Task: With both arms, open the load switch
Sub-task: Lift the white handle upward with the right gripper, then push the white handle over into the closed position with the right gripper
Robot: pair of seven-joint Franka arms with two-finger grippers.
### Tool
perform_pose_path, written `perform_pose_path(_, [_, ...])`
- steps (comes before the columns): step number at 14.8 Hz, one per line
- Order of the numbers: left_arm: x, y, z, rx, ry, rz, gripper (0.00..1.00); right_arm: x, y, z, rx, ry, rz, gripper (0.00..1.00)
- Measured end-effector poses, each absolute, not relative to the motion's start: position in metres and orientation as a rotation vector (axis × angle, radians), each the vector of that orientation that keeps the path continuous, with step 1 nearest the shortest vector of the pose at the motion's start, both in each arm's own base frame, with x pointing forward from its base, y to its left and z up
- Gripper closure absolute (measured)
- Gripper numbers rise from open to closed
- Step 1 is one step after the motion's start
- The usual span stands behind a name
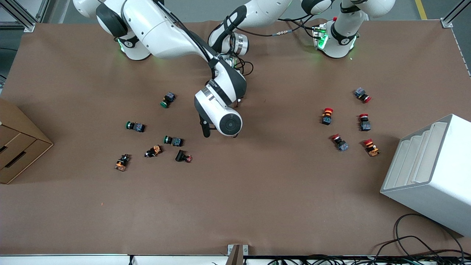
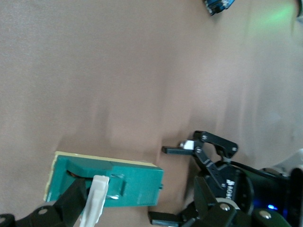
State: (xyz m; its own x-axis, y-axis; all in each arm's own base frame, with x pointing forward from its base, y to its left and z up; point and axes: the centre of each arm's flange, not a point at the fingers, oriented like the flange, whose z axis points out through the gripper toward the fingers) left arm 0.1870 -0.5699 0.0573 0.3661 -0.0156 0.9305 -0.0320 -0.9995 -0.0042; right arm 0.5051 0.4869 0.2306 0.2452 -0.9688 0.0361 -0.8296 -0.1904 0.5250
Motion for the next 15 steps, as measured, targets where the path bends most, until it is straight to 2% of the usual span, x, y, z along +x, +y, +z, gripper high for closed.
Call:
perform_pose_path(4, [0.192,-0.57,0.057,2.584,-0.042,1.767,0.02,0.494,0.496,0.247,2.09,-1.594,-0.446,0.0])
perform_pose_path(8, [0.198,-0.572,0.056,2.584,-0.036,1.774,0.02,0.481,0.507,0.245,2.099,-1.563,-0.444,0.0])
perform_pose_path(15, [0.198,-0.572,0.056,2.584,-0.036,1.774,0.02,0.477,0.503,0.233,2.08,-1.547,-0.434,0.0])
